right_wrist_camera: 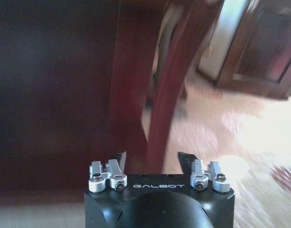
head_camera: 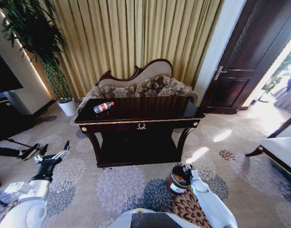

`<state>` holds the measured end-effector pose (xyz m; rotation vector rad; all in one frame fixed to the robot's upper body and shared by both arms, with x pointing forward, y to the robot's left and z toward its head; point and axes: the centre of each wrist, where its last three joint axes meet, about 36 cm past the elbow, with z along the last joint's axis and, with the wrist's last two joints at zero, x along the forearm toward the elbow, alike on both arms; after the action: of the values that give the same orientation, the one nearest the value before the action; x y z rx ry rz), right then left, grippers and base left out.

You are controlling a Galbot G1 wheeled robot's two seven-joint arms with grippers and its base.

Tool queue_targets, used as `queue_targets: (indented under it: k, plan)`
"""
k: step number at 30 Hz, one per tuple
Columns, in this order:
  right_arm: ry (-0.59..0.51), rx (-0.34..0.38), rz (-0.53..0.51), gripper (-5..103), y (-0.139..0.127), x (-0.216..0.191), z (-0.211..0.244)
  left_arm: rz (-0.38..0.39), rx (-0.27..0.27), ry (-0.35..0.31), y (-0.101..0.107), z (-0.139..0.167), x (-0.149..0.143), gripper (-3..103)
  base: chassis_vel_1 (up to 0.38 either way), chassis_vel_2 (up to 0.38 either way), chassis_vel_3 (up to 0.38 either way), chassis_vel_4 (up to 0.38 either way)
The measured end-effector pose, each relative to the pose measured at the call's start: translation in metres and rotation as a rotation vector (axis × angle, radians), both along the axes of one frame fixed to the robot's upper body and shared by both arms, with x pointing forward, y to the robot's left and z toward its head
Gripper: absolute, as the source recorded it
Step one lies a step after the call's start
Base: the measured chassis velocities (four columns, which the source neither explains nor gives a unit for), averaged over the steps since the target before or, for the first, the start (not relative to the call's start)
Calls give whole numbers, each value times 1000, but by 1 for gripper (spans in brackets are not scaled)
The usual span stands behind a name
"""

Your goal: Move to the front of the table and place the trash on the table into the trash bin.

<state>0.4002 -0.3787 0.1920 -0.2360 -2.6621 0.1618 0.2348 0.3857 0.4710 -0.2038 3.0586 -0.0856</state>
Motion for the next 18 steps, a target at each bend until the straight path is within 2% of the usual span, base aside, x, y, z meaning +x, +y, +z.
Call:
queue_targets:
  k: [1,2,4,5,9,12,14,18]
  plan:
    - [0,0,0,62,0,0,0,0,0,0,0,0,0,100,0,0,0,0]
    - [-108,41,-10,68,5,14,23,-1,1,-2,-1,0,1,100,0,0,0,0]
    - [-257,102,-11,79,11,33,63,-4,1,-5,-3,2,1,100,0,0,0,0]
    - [-257,102,-11,79,11,33,63,-4,1,-5,-3,2,1,100,0,0,0,0]
    - [-452,194,18,97,30,53,132,-5,5,-13,-5,6,2,100,0,0,0,0]
    - [-504,234,39,99,41,56,159,-3,9,-16,-5,9,3,100,0,0,0,0]
    - [-547,279,98,100,60,57,202,-1,16,-24,-6,13,5,100,0,0,0,0]
    - [-537,290,185,100,81,49,238,1,24,-30,-6,19,5,100,0,0,0,0]
